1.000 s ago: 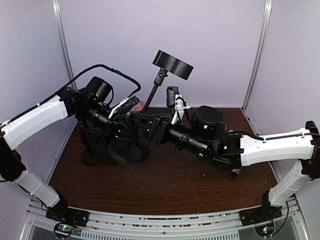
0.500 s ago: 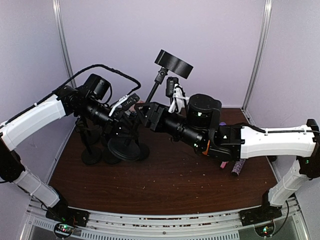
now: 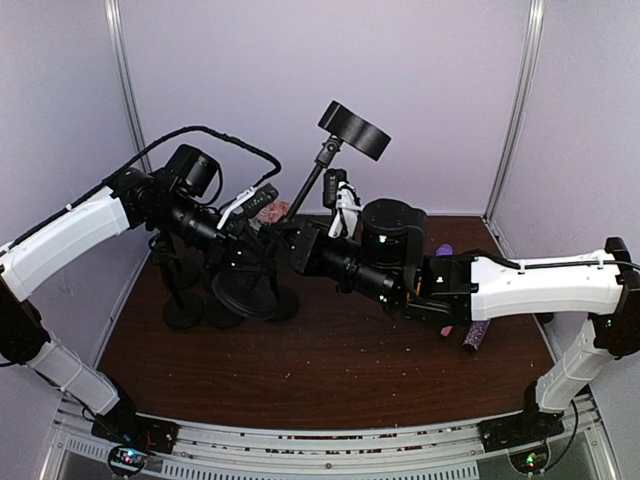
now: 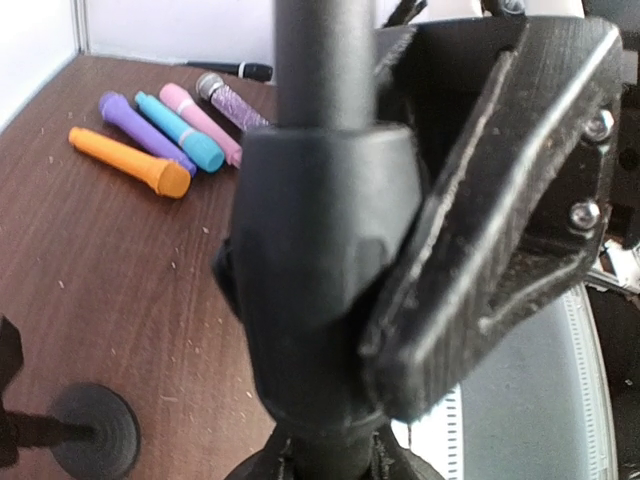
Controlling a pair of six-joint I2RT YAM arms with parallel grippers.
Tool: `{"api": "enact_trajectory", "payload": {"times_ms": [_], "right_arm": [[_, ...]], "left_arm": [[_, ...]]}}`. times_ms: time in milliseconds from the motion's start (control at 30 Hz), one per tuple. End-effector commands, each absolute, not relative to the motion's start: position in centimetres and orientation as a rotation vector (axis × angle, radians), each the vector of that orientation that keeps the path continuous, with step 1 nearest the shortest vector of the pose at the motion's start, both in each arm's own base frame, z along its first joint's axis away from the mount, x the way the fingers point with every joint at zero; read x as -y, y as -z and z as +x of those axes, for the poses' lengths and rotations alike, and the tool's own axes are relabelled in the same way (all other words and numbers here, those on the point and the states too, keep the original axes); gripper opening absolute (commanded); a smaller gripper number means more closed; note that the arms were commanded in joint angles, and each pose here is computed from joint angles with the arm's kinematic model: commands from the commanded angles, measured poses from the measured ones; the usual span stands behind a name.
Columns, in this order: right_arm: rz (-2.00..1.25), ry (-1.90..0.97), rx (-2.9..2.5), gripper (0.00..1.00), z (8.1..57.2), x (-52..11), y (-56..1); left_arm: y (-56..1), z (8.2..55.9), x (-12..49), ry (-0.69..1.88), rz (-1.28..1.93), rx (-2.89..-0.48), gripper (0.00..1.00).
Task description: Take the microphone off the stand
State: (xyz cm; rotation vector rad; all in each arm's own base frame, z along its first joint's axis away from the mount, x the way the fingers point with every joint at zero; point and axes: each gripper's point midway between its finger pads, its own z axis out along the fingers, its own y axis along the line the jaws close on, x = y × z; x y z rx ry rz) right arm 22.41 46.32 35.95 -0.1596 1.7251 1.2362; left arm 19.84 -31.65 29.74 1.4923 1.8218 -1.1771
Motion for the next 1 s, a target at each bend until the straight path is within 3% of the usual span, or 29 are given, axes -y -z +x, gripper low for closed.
{"api": "enact_trajectory", "payload": {"times_ms": [0,200,500,833,967], "right_arm": [[-0.131,-1.327,-1.655,0.14,22.2,-45.8,-37.9],[-0.252,-1.518,-1.477,0.0,20.3,-46.0,-41.6],[-0.672,-1.837,-1.146,0.0,12.9,-46.8,-48.7],[-0.945,-2.171,-0.908,0.0,7.8,-45.0,-50.9],[-0.931,-2.177,-1.0,0.21,9.0,-45.2,-49.9]], "left_arm": [[-34.3,19.3,32.1,1.203,1.502,-1.603,0.0],[-35.1,17.8,32.3,1.328,1.52,-1.558,0.0],[-38.8,13.6,31.7,1.786,1.556,-1.361,0.0],[-40.7,12.0,30.7,1.9,1.574,-1.248,0.0],[-40.9,12.1,30.8,1.869,1.575,-1.247,0.0]]}}
